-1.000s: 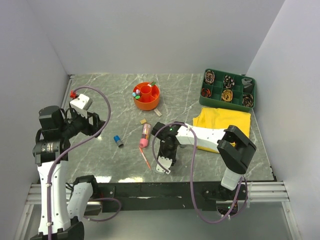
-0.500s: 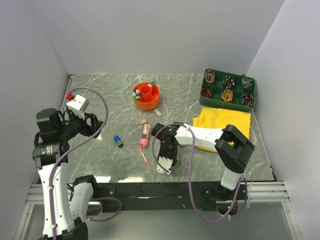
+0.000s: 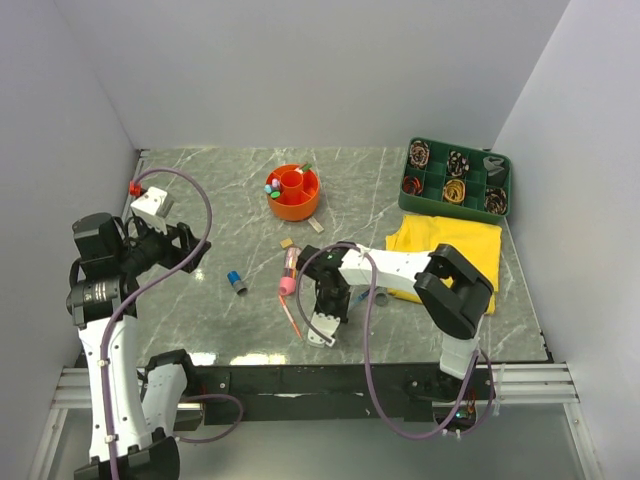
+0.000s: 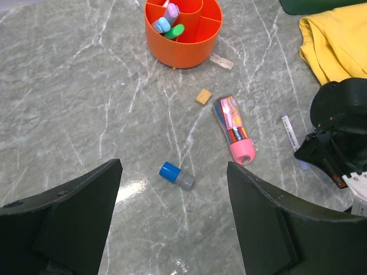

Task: Sort the stationery into containers
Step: Pick up the pen from the center of the board, then place the pen in the storage box.

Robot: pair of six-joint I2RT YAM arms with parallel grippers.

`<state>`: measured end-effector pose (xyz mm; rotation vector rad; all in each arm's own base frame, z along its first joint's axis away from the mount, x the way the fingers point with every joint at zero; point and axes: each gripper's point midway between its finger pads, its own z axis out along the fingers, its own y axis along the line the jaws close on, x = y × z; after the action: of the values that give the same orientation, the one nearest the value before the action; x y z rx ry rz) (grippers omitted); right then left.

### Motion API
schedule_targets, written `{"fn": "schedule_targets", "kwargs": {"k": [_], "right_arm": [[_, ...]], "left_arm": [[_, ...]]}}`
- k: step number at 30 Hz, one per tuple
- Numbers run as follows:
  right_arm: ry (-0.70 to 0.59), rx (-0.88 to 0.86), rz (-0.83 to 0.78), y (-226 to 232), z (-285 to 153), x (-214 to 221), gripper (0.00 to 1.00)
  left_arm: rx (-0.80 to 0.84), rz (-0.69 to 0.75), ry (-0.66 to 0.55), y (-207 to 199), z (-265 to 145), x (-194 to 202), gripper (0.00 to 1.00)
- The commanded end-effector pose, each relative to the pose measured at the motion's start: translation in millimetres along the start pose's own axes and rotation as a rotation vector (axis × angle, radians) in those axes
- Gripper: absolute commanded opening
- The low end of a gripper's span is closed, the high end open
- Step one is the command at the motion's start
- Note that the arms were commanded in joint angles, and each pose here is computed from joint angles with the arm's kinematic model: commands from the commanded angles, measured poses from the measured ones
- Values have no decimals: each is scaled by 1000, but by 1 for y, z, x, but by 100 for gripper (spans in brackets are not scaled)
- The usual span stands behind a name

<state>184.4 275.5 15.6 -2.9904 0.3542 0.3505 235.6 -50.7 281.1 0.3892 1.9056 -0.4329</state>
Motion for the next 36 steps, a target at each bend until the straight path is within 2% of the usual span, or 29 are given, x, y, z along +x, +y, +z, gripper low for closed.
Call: {"fn": "schedule_targets", "kwargs": {"k": [1,5,7,9,12,13,15,16,17,18,19,21,27,33,36], "right_arm": [[-42,115,-114,-43,-23,-13,0],[-67,398,-99,-117,-91,-23,0],[-74,605,-66,-161,-143,-27,0],[-94,776,-44,-188,-199,-33,0],[-163,997,119,-204,-277,-21,0],[-268,1073,226,-210,-300,-23,0],[-361,1206,370,-203,-348,5,0],[-508,1286,475,-206,-376,7,0],[-553,1349,564,-198,-394,33,0],[-694,1410,641,-198,-419,36,0],[-761,1435,673,-194,-431,44,0],[-873,1488,700,-187,-448,64,0],[-959,1582,733,-186,-448,114,0],[-1126,1671,891,-192,-450,188,0],[-1121,1709,928,-197,-442,219,0]], "left_arm": [[19,24,-41,-2,0,-12,80],[35,24,-63,-3,1,-21,80],[43,23,-74,-4,1,-28,80],[53,28,-78,-4,1,-34,80],[80,46,-80,-6,2,-41,80],[89,51,-83,-7,2,-43,80],[109,46,-85,-7,6,-43,80],[110,40,-97,-5,8,-46,80],[115,31,-100,-5,10,-46,80],[130,12,-96,-5,13,-42,79],[140,-10,-96,-6,15,-41,79],[154,-30,-97,-5,19,-39,79],[198,-30,-60,-6,19,-32,79],[175,-81,-45,6,14,-25,79],[148,-107,-38,15,11,-22,79]]}}
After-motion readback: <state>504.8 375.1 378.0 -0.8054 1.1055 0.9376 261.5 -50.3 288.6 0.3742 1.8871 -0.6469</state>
